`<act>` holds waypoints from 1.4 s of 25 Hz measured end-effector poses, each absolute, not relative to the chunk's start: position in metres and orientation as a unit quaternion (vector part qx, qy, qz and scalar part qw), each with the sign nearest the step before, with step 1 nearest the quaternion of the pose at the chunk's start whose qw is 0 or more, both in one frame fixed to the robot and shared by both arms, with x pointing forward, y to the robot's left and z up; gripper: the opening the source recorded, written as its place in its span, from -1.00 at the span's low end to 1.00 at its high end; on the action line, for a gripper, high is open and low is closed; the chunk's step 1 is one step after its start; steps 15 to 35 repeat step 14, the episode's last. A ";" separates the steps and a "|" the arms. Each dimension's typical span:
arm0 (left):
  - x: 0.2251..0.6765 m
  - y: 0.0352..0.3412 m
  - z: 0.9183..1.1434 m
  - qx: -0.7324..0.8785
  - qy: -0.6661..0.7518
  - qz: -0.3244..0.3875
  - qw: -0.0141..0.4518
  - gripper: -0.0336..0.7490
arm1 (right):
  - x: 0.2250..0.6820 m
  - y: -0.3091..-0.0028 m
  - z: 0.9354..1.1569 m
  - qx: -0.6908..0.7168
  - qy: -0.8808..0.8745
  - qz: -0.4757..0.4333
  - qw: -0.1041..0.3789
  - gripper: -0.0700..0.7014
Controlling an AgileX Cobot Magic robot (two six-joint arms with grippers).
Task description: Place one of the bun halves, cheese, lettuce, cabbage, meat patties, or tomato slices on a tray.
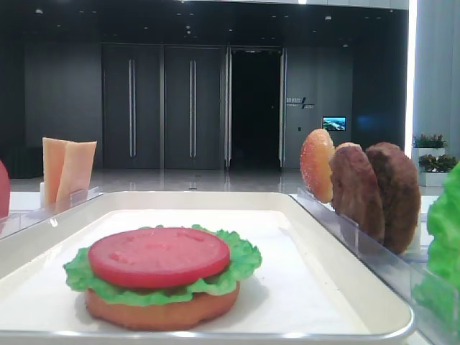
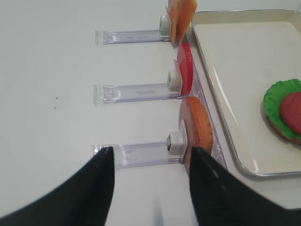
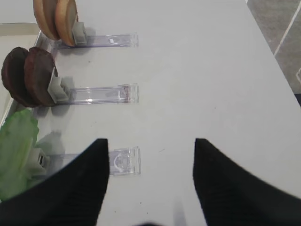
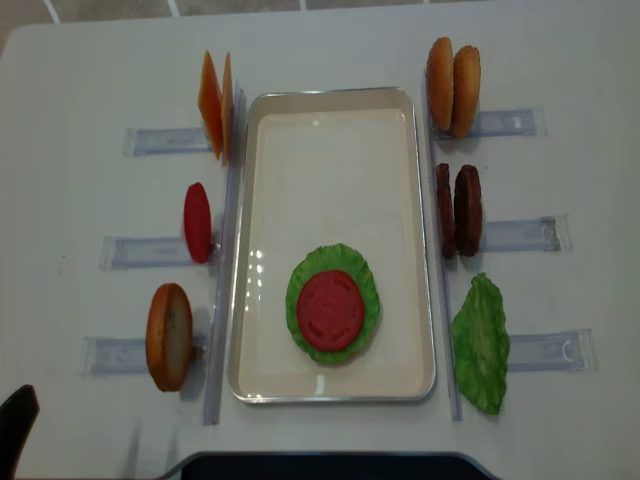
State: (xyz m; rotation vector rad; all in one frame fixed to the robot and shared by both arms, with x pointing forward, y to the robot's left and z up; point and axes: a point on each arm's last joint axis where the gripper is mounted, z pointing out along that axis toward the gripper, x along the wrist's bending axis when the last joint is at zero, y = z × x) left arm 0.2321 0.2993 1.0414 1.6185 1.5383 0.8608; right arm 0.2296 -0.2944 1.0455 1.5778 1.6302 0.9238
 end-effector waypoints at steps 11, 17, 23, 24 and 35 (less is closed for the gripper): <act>0.232 0.299 1.041 0.630 0.598 0.335 0.366 0.11 | 0.230 -0.294 1.046 0.606 0.626 0.355 0.339 0.24; 0.232 0.299 1.041 0.630 0.598 0.335 0.366 0.11 | 0.230 -0.294 1.046 0.606 0.626 0.355 0.339 0.24; 0.232 0.299 1.041 0.630 0.598 0.335 0.366 0.11 | 0.230 -0.294 1.046 0.606 0.626 0.355 0.339 0.24; 0.232 0.299 1.041 0.630 0.598 0.335 0.366 0.11 | 0.230 -0.294 1.046 0.606 0.626 0.355 0.339 0.24; 0.232 0.299 1.041 0.630 0.598 0.335 0.366 0.11 | 0.230 -0.294 1.046 0.606 0.626 0.355 0.339 0.24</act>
